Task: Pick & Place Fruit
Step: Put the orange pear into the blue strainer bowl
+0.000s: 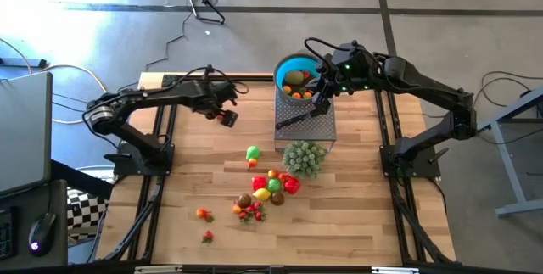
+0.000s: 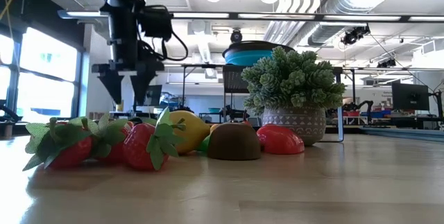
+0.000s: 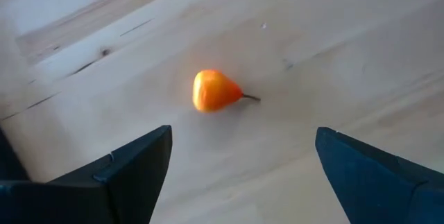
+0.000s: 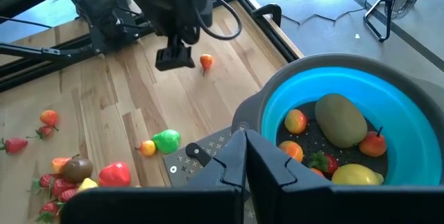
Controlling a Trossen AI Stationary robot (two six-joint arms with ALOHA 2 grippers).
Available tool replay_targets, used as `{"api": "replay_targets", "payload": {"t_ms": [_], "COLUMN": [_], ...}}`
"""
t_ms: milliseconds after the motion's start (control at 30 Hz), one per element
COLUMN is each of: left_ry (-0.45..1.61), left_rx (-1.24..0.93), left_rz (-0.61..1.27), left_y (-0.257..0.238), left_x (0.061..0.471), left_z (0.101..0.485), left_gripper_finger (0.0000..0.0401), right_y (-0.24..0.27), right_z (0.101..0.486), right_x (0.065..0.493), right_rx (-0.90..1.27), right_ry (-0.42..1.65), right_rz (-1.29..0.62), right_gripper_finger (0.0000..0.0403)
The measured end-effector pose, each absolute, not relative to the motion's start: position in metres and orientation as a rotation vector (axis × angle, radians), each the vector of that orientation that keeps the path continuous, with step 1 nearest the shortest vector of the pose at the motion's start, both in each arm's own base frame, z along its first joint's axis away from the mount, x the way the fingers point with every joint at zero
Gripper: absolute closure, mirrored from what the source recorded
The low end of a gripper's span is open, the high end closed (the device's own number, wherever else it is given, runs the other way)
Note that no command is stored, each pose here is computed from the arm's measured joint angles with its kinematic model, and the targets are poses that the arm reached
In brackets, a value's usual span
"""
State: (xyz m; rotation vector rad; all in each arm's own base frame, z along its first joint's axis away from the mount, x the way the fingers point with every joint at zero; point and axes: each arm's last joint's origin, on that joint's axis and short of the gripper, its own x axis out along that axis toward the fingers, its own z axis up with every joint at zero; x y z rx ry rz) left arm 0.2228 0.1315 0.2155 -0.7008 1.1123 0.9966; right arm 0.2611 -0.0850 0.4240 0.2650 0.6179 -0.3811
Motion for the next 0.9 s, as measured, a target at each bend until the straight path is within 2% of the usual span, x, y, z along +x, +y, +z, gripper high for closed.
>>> {"api": "replay_targets", "payload": {"t_ms": [200,533,900], "left_ry": [1.122,1.089,1.087], "left_rx": [-0.740,-0.890,-0.957], "left_rz": [0.988,0.958,0.948], "left_y": [0.141,0.175,0.171], "left_x": [0.223,0.200,0.193], "left_z": [0.208,0.207,0.185], "left_gripper_finger": [0.0052,0.0052,0.0052], "right_y": [-0.085,-0.085,-0.085], "right_z": [0.424,0.423,0.423], "right_x": [0.261,0.261,0.261], "right_rx": [0.265,0.266,0.264], "right_ry": [0.622,0.625,0.625], "right_rz": [-0.381,-0.381,-0.385], "right_gripper_finger": [0.0401,0.0401,0.0401]}}
